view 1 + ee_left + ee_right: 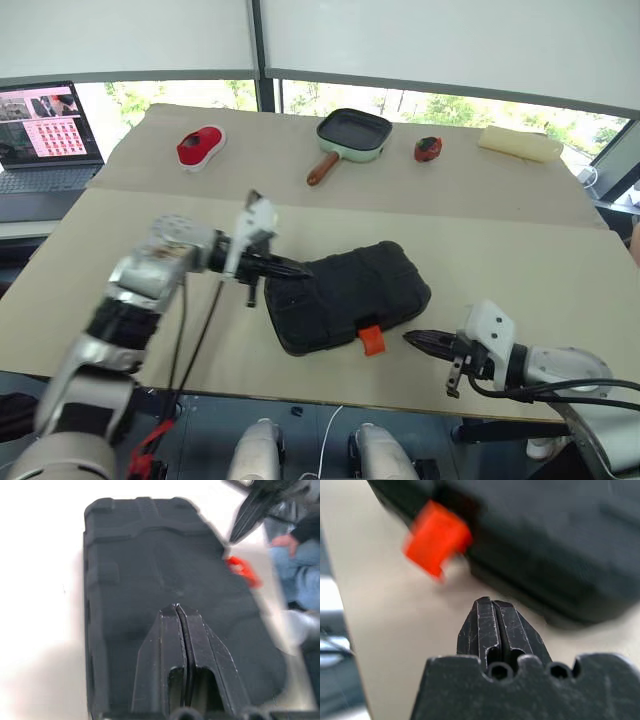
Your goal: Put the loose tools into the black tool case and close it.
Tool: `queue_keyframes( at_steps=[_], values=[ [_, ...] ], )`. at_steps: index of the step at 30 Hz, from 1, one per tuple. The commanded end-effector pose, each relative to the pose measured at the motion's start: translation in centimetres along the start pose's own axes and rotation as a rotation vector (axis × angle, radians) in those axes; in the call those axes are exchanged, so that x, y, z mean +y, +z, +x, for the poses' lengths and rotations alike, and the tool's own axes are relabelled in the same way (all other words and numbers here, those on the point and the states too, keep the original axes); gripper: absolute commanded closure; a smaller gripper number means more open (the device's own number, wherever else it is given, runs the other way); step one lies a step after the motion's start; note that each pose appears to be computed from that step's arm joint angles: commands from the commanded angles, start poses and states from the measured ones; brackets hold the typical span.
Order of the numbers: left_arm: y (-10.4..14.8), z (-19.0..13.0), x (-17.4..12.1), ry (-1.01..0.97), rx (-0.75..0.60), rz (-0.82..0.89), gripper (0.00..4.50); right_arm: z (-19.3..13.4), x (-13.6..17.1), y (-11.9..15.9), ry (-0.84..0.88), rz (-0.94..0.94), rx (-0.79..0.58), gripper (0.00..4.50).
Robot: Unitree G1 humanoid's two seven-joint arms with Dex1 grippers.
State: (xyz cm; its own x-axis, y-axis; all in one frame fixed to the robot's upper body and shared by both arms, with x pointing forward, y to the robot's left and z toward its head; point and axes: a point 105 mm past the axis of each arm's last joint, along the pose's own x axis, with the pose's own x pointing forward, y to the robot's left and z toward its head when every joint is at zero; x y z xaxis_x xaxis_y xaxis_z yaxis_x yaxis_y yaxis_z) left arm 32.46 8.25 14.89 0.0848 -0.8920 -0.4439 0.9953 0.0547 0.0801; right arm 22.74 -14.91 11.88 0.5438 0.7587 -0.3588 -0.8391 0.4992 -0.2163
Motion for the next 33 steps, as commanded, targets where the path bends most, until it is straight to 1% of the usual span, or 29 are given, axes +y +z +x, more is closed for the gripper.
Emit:
queue_keyframes(
  at_steps=[1, 4, 9, 14, 15, 19, 27, 33],
  values=[
    [-0.6, 1.8, 0.7, 0.006, 0.077, 0.147, 4.43, 0.4, 0.6, 1.7, 0.018, -0.009, -0.047, 4.5],
    [-1.2, 2.9, 0.8, -0.011, 0.098, 0.185, 4.43, 1.0, 1.5, 2.0, 0.056, -0.015, -0.055, 4.5],
    [-1.3, 3.4, 0.7, -0.021, 0.089, 0.204, 4.43, 2.1, 3.2, 1.1, 0.126, -0.053, -0.016, 4.5],
    [-1.1, 3.5, 0.5, -0.025, 0.078, 0.197, 4.43, 3.5, 2.5, -0.1, 0.078, -0.05, 0.017, 4.5],
    [-1.1, 3.5, 0.4, -0.025, 0.078, 0.197, 4.43, 3.8, 2.4, -0.7, 0.074, -0.057, 0.042, 4.5],
    [-1.0, 3.6, 0.4, -0.026, 0.072, 0.193, 4.43, 4.1, 2.3, -2.0, 0.084, -0.092, 0.088, 4.5],
    [-0.2, 4.0, 0.4, -0.024, 0.053, 0.2, 4.43, 4.5, 2.6, -2.7, 0.092, -0.093, 0.099, 4.5],
    [-0.2, 4.9, 0.0, -0.053, 0.064, 0.231, 4.43, 6.1, 2.5, -1.9, 0.057, -0.099, 0.044, 4.5]
  ],
)
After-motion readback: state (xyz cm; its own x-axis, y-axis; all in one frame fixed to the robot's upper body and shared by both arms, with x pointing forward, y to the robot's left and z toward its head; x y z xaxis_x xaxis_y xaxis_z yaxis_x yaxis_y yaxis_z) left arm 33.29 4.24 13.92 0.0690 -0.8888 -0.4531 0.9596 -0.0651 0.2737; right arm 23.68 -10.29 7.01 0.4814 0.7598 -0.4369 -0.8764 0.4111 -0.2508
